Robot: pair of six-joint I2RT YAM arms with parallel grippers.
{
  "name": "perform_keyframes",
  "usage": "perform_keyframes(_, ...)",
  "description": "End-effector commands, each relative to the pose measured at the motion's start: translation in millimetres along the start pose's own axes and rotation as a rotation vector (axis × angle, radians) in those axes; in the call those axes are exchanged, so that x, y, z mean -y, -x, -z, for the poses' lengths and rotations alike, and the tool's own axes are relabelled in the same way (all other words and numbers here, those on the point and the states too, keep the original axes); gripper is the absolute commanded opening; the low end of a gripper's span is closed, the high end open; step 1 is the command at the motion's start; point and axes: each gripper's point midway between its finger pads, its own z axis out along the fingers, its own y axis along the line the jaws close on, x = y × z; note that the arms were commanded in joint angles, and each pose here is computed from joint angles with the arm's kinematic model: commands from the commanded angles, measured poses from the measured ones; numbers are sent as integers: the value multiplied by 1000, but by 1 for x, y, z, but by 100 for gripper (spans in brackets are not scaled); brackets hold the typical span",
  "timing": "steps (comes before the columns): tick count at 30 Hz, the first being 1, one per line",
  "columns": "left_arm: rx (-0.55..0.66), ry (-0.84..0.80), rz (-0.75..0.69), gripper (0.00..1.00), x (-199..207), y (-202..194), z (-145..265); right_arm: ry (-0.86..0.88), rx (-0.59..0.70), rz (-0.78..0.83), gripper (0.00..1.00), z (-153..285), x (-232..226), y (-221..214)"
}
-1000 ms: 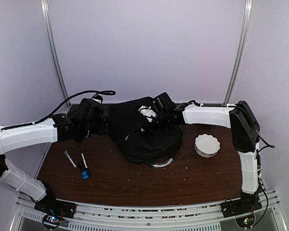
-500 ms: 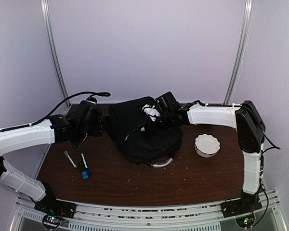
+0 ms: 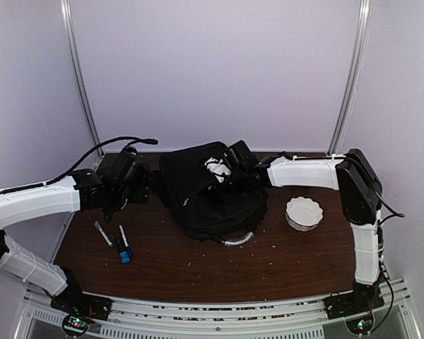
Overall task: Pack the student bag
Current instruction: Adjust the pen in the upper front pocket of the bag.
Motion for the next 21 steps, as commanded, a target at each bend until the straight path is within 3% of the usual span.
perform_keyframes(1,-28,64,41,87,-9,-1,-3,-171,82,-56,0,4,37,22)
perform_keyframes(4,-61,65,102,84,-11,-10,-8,-98,127,-99,0,14,28,33)
perform_keyframes(10,-166,43,193,80,-11,-41,-19,222,100,-122,3,41,-27,37)
perform_keyframes(21,-433,63,325,75,-43,-114,-12,358,5,-100,8,120,-55,-8)
